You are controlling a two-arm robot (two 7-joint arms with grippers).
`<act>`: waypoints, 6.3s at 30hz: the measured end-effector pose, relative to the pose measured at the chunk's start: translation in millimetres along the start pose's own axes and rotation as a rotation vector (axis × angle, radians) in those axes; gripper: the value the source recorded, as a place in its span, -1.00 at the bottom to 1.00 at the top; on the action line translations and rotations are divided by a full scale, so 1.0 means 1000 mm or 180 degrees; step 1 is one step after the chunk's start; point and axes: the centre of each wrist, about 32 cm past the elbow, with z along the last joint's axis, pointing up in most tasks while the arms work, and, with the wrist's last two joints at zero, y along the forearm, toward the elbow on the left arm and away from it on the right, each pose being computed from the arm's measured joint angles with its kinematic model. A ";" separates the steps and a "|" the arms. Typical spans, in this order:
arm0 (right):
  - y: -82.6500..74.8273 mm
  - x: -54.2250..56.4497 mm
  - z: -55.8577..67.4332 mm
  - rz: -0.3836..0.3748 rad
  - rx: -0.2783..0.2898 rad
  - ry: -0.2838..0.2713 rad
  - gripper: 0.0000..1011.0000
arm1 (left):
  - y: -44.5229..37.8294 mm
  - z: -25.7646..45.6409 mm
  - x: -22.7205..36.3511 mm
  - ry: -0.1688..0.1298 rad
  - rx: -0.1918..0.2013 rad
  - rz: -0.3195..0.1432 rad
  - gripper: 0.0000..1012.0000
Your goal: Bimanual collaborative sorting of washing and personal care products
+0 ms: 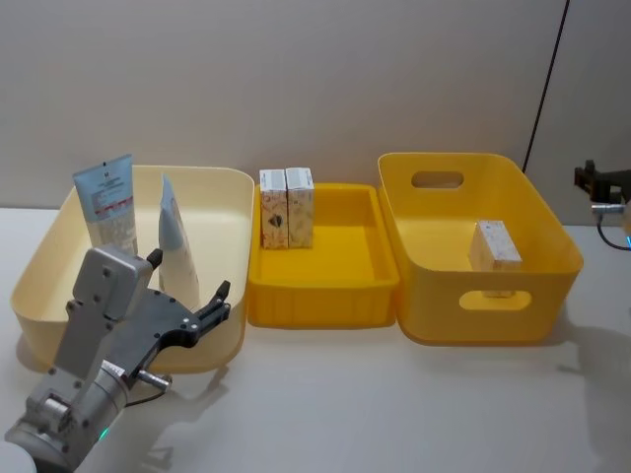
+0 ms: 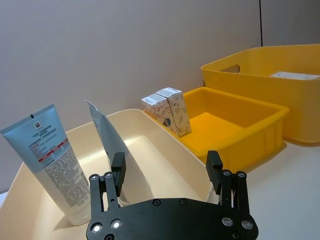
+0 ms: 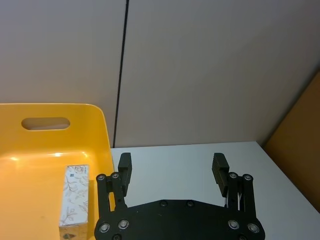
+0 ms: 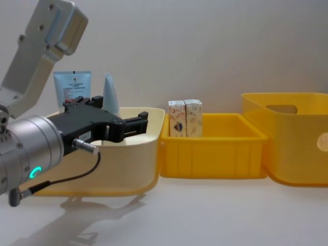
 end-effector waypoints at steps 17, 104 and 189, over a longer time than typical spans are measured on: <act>0.002 0.005 -0.001 -0.0072 -0.0035 0.0004 0.98 | -0.0250 0.0313 0.0201 -0.0125 0.0134 0.0062 0.98; 0.003 0.007 -0.002 -0.0090 -0.0045 0.0006 0.98 | -0.0829 0.0012 0.0477 0.0311 0.0529 0.0255 0.98; 0.003 0.007 -0.002 -0.0090 -0.0045 0.0006 0.98 | -0.0842 0.0003 0.0499 0.0290 0.0565 0.0248 -0.46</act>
